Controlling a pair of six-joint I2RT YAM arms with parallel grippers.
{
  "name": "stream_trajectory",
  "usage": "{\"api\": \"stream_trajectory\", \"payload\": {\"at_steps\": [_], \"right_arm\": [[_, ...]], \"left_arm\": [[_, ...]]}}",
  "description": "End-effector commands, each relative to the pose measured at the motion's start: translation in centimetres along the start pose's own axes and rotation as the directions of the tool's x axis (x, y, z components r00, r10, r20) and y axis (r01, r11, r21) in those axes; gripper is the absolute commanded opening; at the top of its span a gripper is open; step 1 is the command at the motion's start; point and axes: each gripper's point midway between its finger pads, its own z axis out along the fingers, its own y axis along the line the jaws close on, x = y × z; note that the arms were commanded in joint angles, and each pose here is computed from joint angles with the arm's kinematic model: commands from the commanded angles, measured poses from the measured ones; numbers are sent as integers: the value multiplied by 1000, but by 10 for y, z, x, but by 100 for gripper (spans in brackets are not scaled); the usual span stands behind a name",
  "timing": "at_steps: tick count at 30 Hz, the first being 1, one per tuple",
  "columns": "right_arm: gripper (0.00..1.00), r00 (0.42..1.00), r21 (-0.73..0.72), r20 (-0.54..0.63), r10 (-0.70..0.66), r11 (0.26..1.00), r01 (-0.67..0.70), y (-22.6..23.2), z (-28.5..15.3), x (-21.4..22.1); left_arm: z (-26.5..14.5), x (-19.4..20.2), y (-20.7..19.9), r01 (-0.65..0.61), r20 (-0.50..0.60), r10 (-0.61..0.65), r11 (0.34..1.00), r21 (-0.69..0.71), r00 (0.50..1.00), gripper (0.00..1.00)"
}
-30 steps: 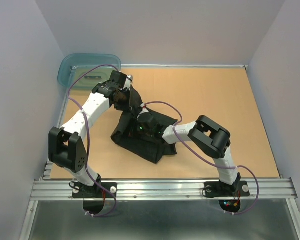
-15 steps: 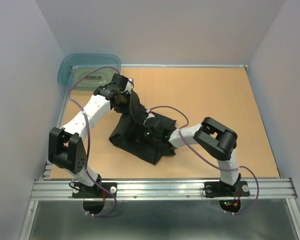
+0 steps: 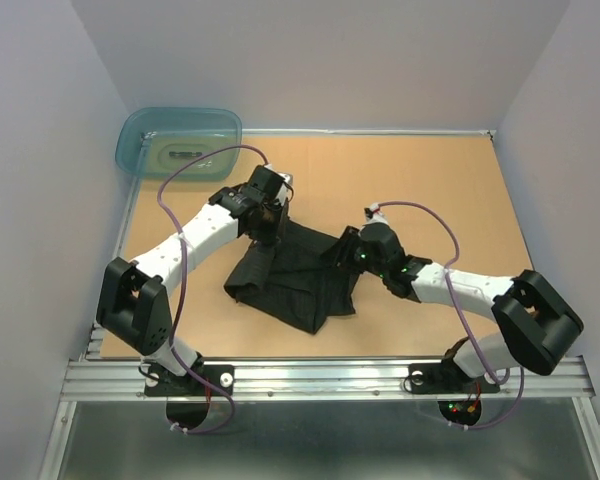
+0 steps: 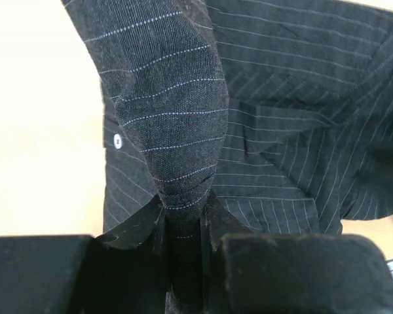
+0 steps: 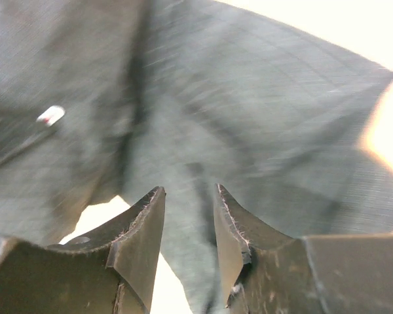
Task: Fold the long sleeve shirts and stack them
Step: Fold the shirt
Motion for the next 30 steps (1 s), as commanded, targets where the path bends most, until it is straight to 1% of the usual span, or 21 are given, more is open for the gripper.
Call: {"api": "stream_trajectory", "payload": {"at_steps": [1, 5, 8, 11, 12, 19, 24, 28, 30], "right_arm": [[42, 998, 143, 34, 48, 988, -52, -53, -12, -5], [40, 995, 198, 13, 95, 976, -96, -75, -12, 8], [35, 992, 235, -11, 122, 965, -116, -87, -9, 19], [34, 990, 267, -28, 135, 956, -123, -98, -4, 27], [33, 990, 270, -31, 137, 955, -124, -99, -3, 29], [31, 983, 307, -65, 171, 941, -144, -116, 3, 43], [31, 981, 308, -57, 184, 938, -158, -121, 4, 42], [31, 980, 299, -58, 191, 940, -165, -119, 3, 42], [31, 981, 291, -49, 189, 942, -167, -117, 2, 40]], "left_arm": [[-7, -1, -22, -21, 39, 21, 1000, 14, 999, 0], [-4, 3, -48, -44, 33, 43, 999, 30, 999, 0], [1, 9, -65, -61, 26, 60, 997, 37, 998, 0], [6, 18, -77, -75, 7, 75, 997, 29, 997, 0], [9, 24, -86, -98, -3, 99, 995, 31, 995, 0], [20, 49, -131, -188, -43, 191, 981, 55, 981, 0], [29, 58, -152, -176, -75, 181, 982, 69, 981, 0], [37, 59, -158, -147, -90, 151, 988, 56, 984, 6], [36, 55, -159, -128, -79, 131, 991, 47, 988, 15]]}}
